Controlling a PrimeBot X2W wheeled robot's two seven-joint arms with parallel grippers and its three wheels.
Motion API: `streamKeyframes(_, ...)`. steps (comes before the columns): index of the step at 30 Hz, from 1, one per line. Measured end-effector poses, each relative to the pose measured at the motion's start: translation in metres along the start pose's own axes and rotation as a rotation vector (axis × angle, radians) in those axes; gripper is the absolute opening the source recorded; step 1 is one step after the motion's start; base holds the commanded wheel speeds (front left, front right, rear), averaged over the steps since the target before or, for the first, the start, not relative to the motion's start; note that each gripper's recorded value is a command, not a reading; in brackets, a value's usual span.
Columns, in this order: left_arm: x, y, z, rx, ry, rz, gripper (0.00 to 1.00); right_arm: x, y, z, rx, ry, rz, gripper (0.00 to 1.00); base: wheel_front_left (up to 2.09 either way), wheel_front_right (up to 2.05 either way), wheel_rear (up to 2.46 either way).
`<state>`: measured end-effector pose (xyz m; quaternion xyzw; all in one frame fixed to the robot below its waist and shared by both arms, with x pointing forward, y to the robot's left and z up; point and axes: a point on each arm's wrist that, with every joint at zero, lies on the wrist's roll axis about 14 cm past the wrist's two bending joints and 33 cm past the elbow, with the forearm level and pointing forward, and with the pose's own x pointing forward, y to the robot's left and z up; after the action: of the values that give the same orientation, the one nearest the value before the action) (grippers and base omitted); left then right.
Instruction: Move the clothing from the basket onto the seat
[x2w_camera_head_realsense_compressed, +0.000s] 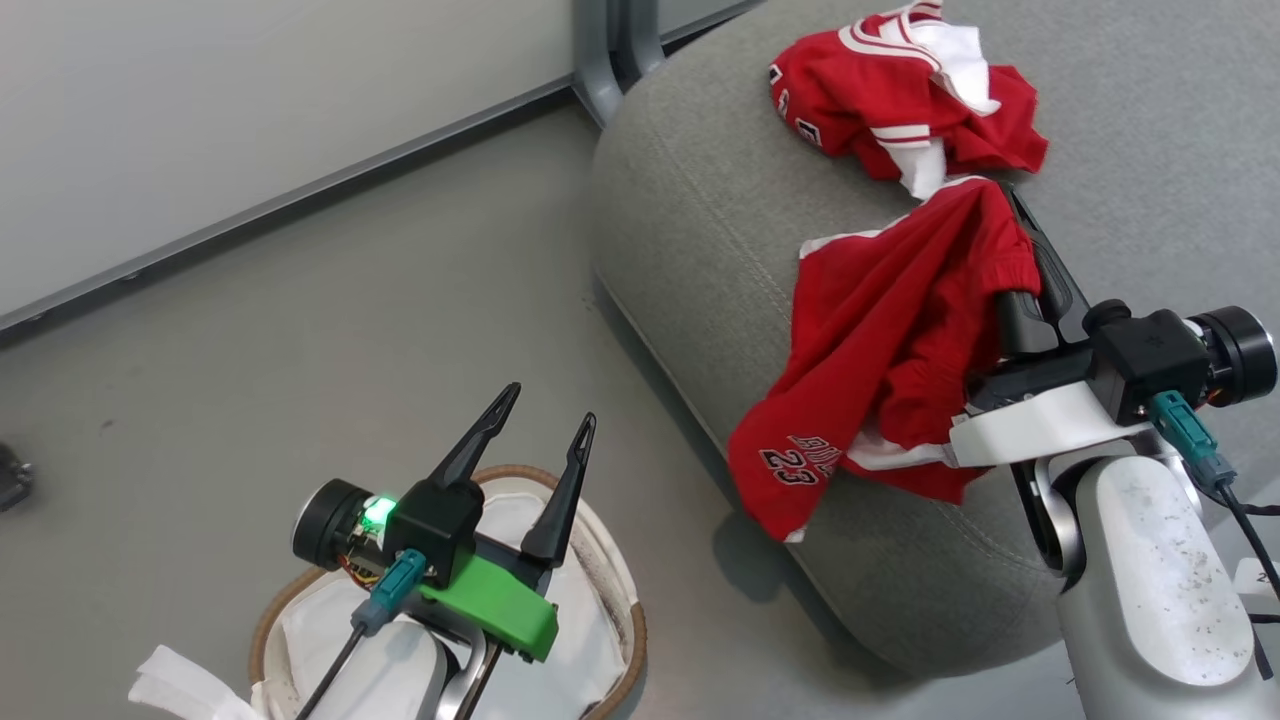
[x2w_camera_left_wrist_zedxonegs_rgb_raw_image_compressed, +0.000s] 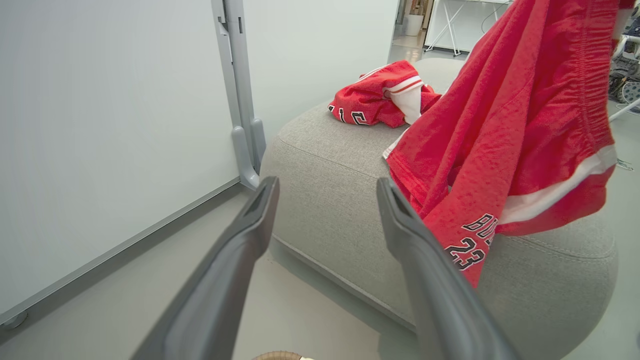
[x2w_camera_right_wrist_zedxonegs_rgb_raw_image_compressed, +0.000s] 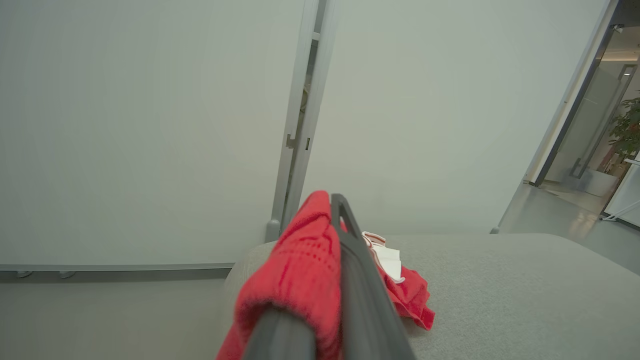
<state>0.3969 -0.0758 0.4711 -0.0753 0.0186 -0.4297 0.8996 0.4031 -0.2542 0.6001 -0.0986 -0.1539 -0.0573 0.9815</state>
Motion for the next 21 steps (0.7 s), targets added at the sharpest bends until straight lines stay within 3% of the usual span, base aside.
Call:
streamKeyframes(12, 0.028, -0.028, -0.030, -0.075, 0.042, -0.135, 1.00, -0.016, -0.040, -0.027, -0.016, 0.095, -0.116, 0.00, 0.00, 0.00, 0.00)
streamKeyframes(21, 0.022, -0.010, -0.033, -0.090, 0.042, -0.086, 1.00, 0.051, -0.024, 0.003, -0.064, -0.047, -0.047, 0.00, 0.00, 0.00, 0.00)
